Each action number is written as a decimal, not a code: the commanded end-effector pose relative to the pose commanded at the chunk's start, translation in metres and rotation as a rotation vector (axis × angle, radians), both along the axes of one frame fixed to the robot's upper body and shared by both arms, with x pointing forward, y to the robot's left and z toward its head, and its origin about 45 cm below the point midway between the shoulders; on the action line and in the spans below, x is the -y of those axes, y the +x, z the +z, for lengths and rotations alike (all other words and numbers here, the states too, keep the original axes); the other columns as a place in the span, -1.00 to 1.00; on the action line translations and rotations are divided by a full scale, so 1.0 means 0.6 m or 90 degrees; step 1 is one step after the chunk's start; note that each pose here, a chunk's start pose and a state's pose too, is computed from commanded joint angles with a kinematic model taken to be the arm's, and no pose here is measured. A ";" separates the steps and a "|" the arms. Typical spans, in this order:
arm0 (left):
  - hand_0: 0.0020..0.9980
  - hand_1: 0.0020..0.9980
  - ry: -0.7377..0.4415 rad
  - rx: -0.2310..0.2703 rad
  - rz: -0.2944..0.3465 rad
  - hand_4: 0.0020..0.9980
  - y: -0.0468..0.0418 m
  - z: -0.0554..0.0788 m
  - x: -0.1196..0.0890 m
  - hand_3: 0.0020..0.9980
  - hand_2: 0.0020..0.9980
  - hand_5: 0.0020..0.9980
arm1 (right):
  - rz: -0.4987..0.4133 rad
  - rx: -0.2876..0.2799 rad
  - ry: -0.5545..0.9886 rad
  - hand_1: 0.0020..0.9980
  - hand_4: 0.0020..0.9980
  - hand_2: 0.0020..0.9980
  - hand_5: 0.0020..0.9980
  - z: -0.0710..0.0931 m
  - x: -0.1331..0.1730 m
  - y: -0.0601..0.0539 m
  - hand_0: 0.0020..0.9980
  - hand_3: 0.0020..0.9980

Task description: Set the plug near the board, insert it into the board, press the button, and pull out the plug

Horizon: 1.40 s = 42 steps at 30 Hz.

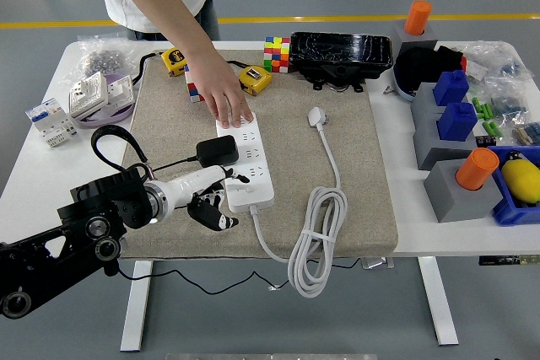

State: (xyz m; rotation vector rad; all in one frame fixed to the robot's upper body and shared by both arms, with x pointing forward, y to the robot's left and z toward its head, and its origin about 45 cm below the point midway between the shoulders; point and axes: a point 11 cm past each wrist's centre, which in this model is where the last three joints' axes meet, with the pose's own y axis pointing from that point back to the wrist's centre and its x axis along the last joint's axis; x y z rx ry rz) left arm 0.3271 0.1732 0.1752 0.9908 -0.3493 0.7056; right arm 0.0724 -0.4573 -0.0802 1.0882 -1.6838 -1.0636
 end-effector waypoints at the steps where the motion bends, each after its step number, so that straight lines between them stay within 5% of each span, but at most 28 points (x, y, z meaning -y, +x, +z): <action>1: -0.87 -0.85 0.001 -0.001 -0.001 0.44 0.000 -0.001 0.001 0.77 -0.73 -1.00 | 0.000 0.000 0.000 0.38 0.88 0.39 0.07 0.000 0.000 0.000 0.36 0.20; 21: -0.87 -0.85 0.026 -0.015 0.004 0.48 0.013 -0.010 0.003 0.76 -0.73 -1.00 | -0.002 0.002 0.001 0.38 0.88 0.39 0.07 0.000 -0.001 0.001 0.36 0.20; 42: -0.87 -0.85 0.031 -0.024 0.003 0.45 0.010 -0.018 0.005 0.74 -0.73 -1.00 | -0.005 0.005 0.002 0.38 0.88 0.39 0.07 0.000 -0.001 0.004 0.36 0.20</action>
